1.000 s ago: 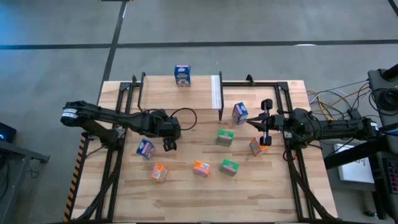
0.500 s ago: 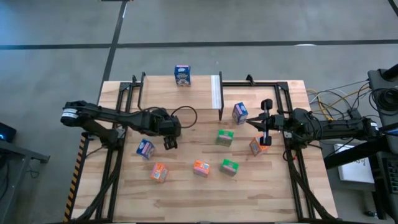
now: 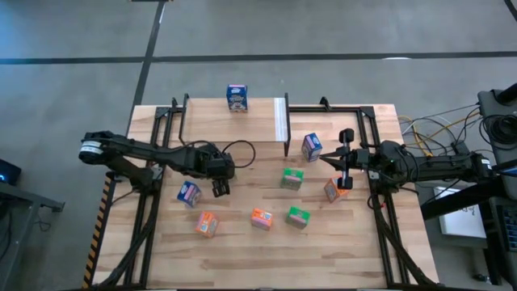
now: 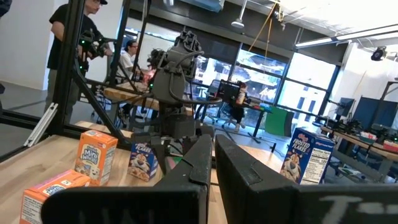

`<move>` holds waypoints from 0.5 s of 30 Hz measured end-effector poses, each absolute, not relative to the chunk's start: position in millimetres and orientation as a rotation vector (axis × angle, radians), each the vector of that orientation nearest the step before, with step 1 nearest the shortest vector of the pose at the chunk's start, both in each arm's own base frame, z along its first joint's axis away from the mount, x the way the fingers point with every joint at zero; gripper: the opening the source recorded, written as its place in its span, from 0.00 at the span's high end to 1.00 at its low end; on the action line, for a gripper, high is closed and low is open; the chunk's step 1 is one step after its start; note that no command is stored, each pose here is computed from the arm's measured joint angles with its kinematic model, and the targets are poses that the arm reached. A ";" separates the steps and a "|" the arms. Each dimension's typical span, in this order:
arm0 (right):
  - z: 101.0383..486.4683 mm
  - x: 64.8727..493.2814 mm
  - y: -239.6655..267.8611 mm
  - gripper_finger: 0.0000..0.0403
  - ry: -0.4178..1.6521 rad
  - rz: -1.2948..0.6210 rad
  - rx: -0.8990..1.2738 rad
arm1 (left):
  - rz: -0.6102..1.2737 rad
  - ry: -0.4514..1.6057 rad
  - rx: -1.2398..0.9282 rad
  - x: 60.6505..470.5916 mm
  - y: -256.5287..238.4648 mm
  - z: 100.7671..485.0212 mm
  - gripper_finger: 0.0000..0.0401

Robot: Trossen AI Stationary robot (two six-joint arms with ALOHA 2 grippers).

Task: Stack cereal on shelf
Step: Put the top left green cereal box on the shelf

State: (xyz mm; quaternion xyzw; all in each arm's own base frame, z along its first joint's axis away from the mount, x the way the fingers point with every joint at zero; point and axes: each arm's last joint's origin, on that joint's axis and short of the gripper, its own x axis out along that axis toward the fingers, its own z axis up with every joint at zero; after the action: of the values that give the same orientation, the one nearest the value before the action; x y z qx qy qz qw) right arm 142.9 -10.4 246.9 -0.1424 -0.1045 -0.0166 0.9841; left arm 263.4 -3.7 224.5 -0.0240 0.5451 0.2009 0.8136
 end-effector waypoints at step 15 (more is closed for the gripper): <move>246.9 142.9 -10.4 0.97 -0.209 -0.032 -0.278 | 0.419 1.168 -0.058 263.3 -4.0 224.4 0.64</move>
State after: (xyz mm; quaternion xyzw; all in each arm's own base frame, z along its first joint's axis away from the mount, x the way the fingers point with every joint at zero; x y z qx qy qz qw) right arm 142.9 -10.4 246.9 -0.1385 -0.1042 -0.0160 0.9847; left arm 263.3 -4.0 224.4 -0.0272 0.5470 0.1964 0.8133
